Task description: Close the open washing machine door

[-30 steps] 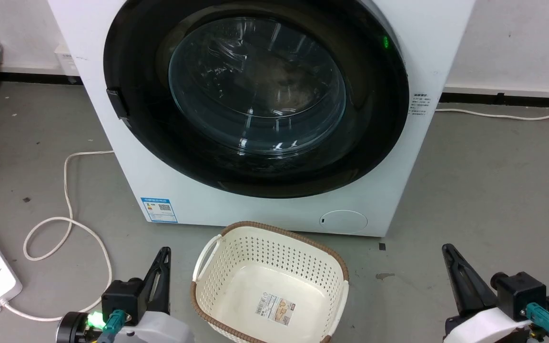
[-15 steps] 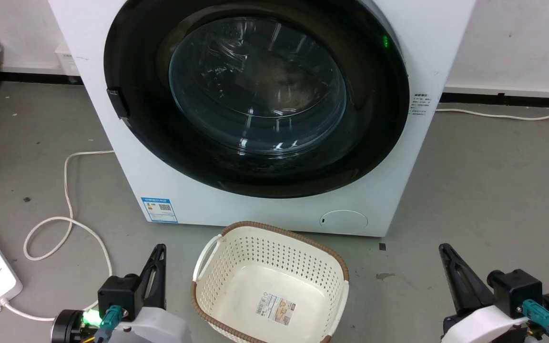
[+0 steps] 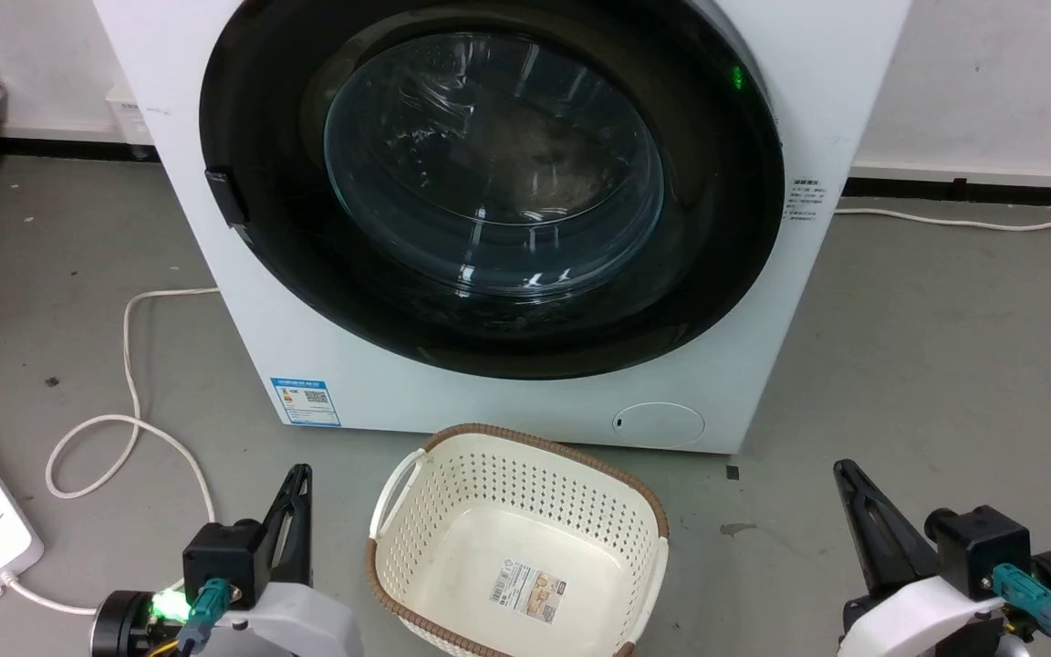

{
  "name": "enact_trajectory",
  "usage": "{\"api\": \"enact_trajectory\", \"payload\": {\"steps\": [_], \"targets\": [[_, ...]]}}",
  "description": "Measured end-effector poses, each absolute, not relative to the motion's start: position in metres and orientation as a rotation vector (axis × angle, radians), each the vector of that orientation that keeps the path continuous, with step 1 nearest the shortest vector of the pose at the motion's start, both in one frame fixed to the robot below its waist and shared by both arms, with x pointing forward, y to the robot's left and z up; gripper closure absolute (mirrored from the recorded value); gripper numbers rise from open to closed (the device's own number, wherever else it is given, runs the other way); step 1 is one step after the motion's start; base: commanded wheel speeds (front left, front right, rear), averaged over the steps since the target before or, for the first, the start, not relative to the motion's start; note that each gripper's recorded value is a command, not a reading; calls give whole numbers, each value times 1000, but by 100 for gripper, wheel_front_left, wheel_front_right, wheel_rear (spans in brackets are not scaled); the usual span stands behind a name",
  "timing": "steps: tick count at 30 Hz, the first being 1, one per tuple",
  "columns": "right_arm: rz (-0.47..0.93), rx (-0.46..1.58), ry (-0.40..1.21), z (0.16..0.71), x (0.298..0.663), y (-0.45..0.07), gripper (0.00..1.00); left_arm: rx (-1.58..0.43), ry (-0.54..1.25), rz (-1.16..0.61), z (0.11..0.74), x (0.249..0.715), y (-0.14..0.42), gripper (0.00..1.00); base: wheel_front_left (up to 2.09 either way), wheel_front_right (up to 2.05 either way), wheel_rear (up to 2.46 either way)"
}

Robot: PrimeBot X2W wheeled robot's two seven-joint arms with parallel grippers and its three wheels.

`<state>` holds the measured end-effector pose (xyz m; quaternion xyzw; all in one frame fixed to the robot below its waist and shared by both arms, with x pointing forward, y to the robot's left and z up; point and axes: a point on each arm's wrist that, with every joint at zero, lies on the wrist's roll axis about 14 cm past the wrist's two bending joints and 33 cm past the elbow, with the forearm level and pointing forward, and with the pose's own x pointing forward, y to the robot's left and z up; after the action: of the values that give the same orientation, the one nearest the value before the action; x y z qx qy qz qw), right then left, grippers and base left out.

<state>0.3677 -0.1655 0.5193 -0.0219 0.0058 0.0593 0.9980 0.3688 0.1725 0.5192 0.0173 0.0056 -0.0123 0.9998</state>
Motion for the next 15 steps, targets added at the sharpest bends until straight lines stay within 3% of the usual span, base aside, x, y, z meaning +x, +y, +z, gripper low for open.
{"api": "enact_trajectory", "payload": {"steps": [15], "targets": [[130,-46,23,520,368,-161,100,48,20,-5,521,369,177,100,0,0,0]]}}
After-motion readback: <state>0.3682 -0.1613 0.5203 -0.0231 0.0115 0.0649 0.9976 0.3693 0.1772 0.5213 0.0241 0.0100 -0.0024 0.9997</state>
